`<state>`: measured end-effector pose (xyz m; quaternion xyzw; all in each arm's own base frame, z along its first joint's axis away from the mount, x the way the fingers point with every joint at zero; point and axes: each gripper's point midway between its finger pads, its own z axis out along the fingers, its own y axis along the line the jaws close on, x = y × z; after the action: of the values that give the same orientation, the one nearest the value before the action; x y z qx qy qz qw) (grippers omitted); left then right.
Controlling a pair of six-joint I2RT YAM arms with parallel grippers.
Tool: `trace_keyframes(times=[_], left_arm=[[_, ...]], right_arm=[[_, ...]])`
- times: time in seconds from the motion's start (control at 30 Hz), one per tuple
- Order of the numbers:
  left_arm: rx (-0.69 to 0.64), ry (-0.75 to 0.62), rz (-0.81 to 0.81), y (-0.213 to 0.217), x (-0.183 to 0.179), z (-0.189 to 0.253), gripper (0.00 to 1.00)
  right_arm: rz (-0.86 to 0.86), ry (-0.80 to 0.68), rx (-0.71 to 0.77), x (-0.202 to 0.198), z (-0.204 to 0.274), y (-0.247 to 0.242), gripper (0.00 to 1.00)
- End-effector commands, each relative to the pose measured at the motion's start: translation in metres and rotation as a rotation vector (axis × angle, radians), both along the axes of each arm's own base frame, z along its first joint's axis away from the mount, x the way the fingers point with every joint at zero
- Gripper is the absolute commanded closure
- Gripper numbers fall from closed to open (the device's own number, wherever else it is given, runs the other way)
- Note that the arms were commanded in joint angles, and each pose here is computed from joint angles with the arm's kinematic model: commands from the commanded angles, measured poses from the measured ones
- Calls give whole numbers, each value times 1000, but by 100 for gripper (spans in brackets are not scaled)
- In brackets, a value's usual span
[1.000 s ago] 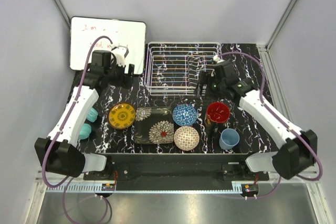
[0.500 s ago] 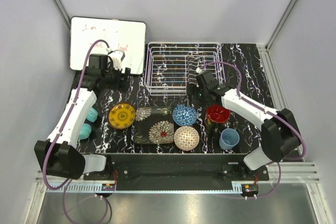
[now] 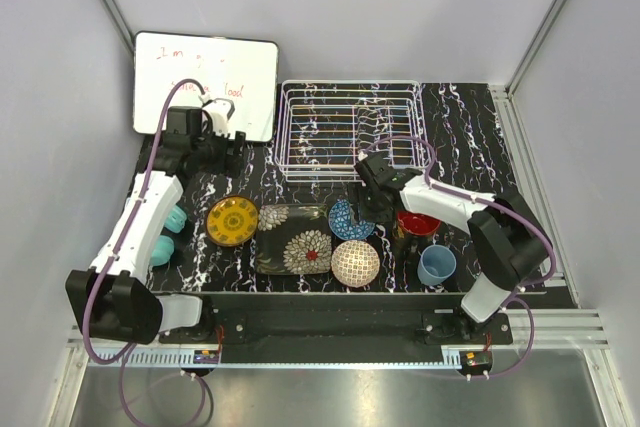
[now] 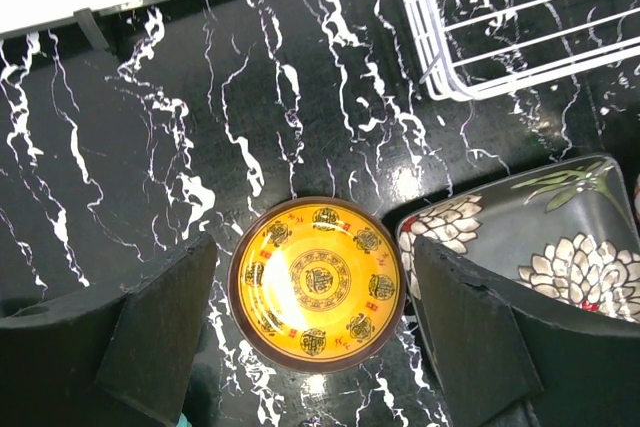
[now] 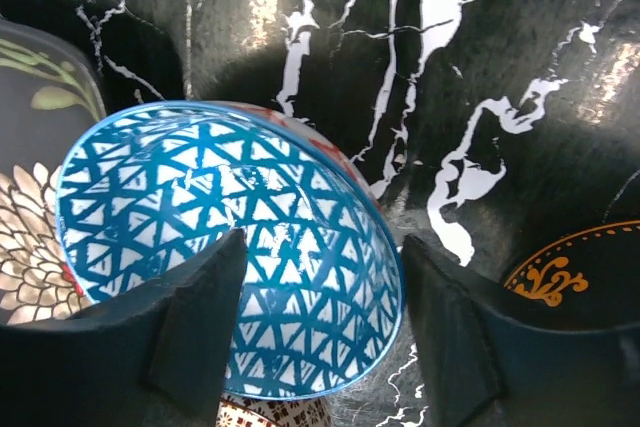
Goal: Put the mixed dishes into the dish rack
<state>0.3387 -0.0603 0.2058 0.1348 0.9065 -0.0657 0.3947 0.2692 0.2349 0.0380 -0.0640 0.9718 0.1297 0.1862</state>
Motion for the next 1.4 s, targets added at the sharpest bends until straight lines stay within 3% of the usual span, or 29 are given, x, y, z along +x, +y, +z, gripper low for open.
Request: trace_keyframes(times=[0.0, 0.27, 0.43, 0.47, 0.73, 1.1, 1.3, 1.37], left_arm=[[10, -77, 7, 6, 6, 12, 17], [17, -88, 12, 11, 7, 9, 17], [26, -101, 21, 16, 8, 10, 17], [26, -103, 20, 16, 9, 11, 17], [37, -104, 23, 20, 10, 6, 17], [5, -74, 13, 14, 22, -1, 18], [0, -84, 10, 12, 27, 6, 18], [3, -86, 14, 13, 27, 7, 18]], right_arm=[[-19, -18, -30, 1, 3, -5, 34], [-22, -8, -41, 1, 0, -5, 72], [-30, -22, -47, 5, 5, -5, 89], [-30, -23, -53, 5, 6, -6, 99], [-52, -106, -158, 19, 44, -26, 100], [-81, -429, -153, 49, 213, -41, 100], [-185, -609, -510, 107, 257, -78, 100], [-222, -620, -711, 128, 250, -90, 100]])
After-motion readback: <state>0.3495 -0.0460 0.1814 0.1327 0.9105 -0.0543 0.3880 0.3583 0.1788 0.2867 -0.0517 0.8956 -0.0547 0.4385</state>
